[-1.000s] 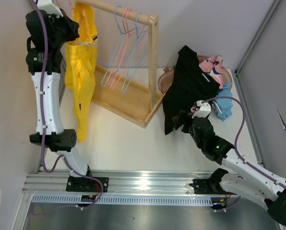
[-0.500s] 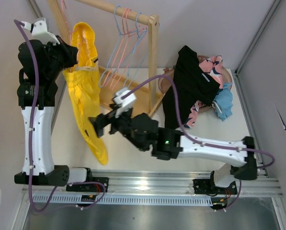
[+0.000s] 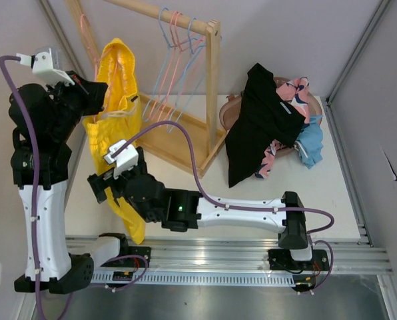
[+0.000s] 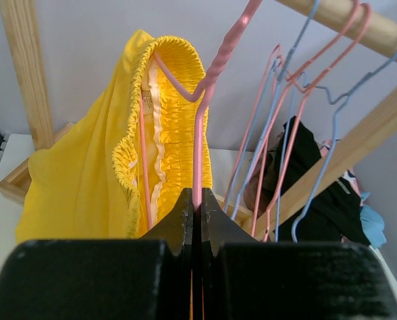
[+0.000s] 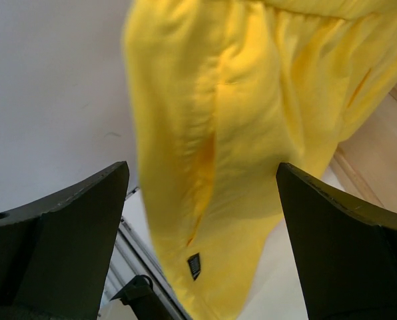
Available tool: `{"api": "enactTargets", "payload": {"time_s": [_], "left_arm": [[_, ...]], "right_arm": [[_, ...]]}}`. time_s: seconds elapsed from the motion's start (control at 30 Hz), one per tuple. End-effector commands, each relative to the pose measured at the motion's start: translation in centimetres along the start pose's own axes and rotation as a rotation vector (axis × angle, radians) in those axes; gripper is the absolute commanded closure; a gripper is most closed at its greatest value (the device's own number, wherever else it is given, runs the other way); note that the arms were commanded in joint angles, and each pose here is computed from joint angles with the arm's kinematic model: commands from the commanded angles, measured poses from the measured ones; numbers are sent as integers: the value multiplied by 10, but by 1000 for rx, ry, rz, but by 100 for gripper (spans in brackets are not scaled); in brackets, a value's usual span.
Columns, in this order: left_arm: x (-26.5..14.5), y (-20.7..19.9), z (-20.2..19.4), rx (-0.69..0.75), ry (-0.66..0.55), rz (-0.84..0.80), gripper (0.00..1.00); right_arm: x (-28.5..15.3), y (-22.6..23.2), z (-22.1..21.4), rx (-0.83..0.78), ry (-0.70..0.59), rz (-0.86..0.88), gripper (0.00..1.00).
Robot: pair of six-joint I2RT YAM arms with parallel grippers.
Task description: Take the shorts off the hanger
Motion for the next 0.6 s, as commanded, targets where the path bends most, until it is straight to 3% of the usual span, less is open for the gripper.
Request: {"api": "enactTargets", "payload": {"time_s": [0.0, 0.07, 0.13, 0.17, 0.2, 0.33, 0.43, 0.57], "left_arm": [[-24, -13, 22, -13, -113, -84, 100], [-37, -18, 24, -28, -133, -114, 100], [-44, -22, 26, -39, -144, -143, 100], [-45, -23, 27, -38, -148, -156, 100], [-45, -23, 27, -37, -148, -153, 100], [-45, -19, 38, 1, -172, -101, 100], [-46, -18, 57, 29, -234, -68, 100], [-27, -9, 80, 64, -231, 16, 100]], "right_arm": [[6, 0, 17, 43, -92, -77, 1], [9, -4, 8, 30, -93, -103, 1], [13, -6, 4, 26, -96, -99, 31], [13, -5, 1, 23, -86, -77, 52], [13, -5, -1, 23, -81, -74, 99], [1, 3, -22, 46, -31, -47, 100], [-20, 10, -67, 94, 68, -22, 100], [-44, 23, -139, 113, 248, -4, 100]]}}
Point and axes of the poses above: each gripper's point midway between its finger pads, its own x axis out along the fingers, its own y axis along the line the jaws close on, z = x × y, the point moved 10 cm from there along -x, back along the fingers, and after that the axes turned 12 degrees about x, right-handed, at the moved point
